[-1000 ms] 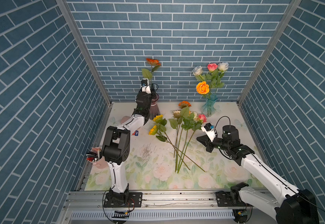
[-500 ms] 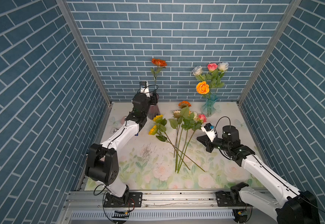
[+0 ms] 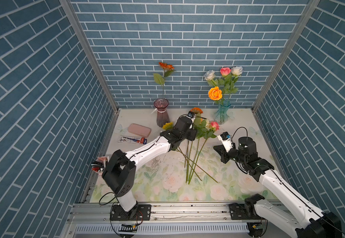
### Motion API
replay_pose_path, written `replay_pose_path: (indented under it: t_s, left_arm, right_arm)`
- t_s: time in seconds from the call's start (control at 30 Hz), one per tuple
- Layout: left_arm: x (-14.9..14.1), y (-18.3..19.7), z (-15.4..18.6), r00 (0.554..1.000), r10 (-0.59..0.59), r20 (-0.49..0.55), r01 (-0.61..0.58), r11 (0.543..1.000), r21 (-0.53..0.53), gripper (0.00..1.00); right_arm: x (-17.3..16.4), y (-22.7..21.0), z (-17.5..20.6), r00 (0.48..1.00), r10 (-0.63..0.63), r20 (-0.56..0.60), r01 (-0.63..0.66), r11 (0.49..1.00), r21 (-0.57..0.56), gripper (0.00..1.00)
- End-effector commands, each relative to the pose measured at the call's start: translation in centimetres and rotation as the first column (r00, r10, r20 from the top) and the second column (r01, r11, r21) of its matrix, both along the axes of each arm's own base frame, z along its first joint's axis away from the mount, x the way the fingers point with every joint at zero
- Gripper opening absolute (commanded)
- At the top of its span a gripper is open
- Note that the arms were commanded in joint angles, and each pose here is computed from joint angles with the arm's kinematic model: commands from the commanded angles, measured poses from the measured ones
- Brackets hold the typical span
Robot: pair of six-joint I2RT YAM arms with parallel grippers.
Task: Arrange the flowers in different vases according to their variety
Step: Pick up the flower at the center of the board.
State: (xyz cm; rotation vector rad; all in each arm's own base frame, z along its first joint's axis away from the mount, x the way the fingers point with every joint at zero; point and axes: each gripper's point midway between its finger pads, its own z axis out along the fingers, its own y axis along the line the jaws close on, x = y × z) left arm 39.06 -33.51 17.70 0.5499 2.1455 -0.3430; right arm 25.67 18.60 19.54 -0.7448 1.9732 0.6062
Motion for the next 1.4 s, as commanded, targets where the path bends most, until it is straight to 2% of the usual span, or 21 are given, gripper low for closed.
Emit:
replay_pose_path:
  t_s: [0.0,0.37,0.87,1.17,1.37]
  left_arm:
    - [0.3,0.0,-3.9,0.995,0.073,-0.072,-0.069,0.996,0.050,0.67]
    - [3.8,-1.5,-9.4,0.982,0.147,-0.119,-0.129,0.981,0.144,0.63]
    - [6.6,-0.5,-10.1,0.975,0.194,-0.109,-0.177,0.973,0.145,0.57]
    - [6.9,-1.2,-11.3,0.976,0.173,-0.130,-0.156,0.978,0.136,0.47]
    - [7.4,-1.1,-12.1,0.974,0.184,-0.134,-0.164,0.976,0.144,0.44]
  right_arm:
    - [0.0,-1.4,0.2,0.994,-0.108,-0.034,0.108,0.994,0.010,0.00]
    - [-0.9,-2.2,-0.2,0.989,-0.139,-0.055,0.140,0.990,0.006,0.00]
    - [-1.1,-2.1,-1.1,0.990,-0.124,-0.074,0.123,0.992,-0.013,0.00]
    - [-1.2,-2.2,-1.3,0.990,-0.123,-0.075,0.122,0.992,-0.020,0.00]
    - [-1.2,-2.1,-1.4,0.990,-0.121,-0.079,0.120,0.993,-0.019,0.00]
